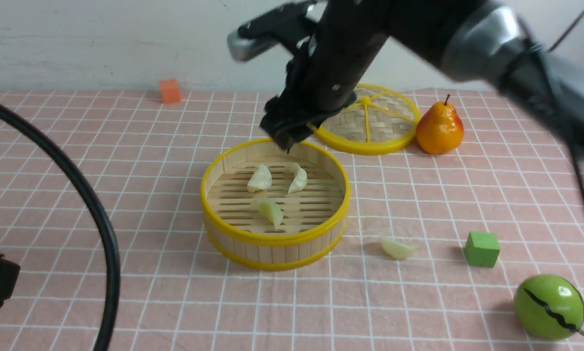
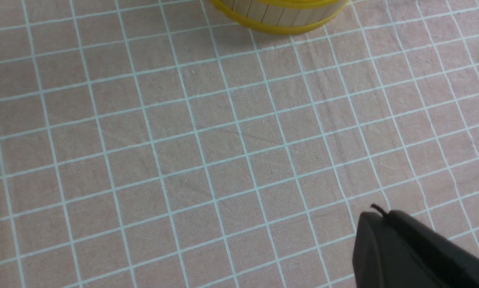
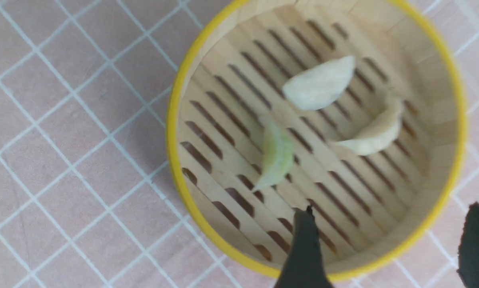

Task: Put the dumplings into the steamer on the table with the pink tablecloth.
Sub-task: 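Reach for and grasp a dumpling lying on the table beside the steamer, then place the dumpling in the bamboo steamer basket with the right gripper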

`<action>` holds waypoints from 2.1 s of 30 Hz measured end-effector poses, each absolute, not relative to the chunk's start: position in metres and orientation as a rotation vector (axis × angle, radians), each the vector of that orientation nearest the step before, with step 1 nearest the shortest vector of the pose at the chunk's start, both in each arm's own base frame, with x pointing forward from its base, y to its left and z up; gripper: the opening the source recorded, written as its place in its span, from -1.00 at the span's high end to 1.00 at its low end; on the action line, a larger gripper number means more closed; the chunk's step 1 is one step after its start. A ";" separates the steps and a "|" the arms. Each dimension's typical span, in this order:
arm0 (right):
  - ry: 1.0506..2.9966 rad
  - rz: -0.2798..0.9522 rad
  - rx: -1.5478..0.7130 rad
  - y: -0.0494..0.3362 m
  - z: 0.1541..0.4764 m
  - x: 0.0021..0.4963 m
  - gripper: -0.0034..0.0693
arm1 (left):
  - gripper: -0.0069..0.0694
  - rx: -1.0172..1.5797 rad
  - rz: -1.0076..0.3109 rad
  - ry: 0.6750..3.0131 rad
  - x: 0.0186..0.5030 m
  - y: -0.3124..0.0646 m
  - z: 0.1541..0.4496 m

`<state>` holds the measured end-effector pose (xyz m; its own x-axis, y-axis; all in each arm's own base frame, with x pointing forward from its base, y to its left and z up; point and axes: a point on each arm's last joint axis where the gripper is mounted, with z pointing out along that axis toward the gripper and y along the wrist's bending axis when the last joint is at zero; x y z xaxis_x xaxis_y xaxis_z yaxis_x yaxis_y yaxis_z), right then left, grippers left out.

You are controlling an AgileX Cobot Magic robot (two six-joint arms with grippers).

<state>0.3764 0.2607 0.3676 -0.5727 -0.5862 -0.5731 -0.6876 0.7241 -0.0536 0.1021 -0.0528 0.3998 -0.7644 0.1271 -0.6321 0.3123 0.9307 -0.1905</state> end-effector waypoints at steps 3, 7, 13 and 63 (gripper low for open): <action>2.327 0.193 -0.958 0.228 0.393 0.363 -0.44 | 0.86 0.311 -0.379 2.437 0.102 -0.053 0.400; 2.412 0.130 -1.002 0.200 0.374 0.361 -0.44 | 0.86 0.311 -0.379 2.437 0.102 -0.053 0.400; 2.647 0.072 -1.124 0.181 0.294 0.367 -0.44 | 0.85 0.330 -0.372 2.432 0.102 -0.053 0.400; 2.531 0.234 -0.993 0.278 0.228 0.429 0.24 | 0.79 0.363 -0.361 2.415 0.103 -0.053 0.400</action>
<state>0.4287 0.2778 0.2282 -0.6623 -0.6124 -0.4317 -0.6813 0.7320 0.0067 0.1028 -0.0532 0.4005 -0.7434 0.1651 -0.6482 0.3477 0.9232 -0.1636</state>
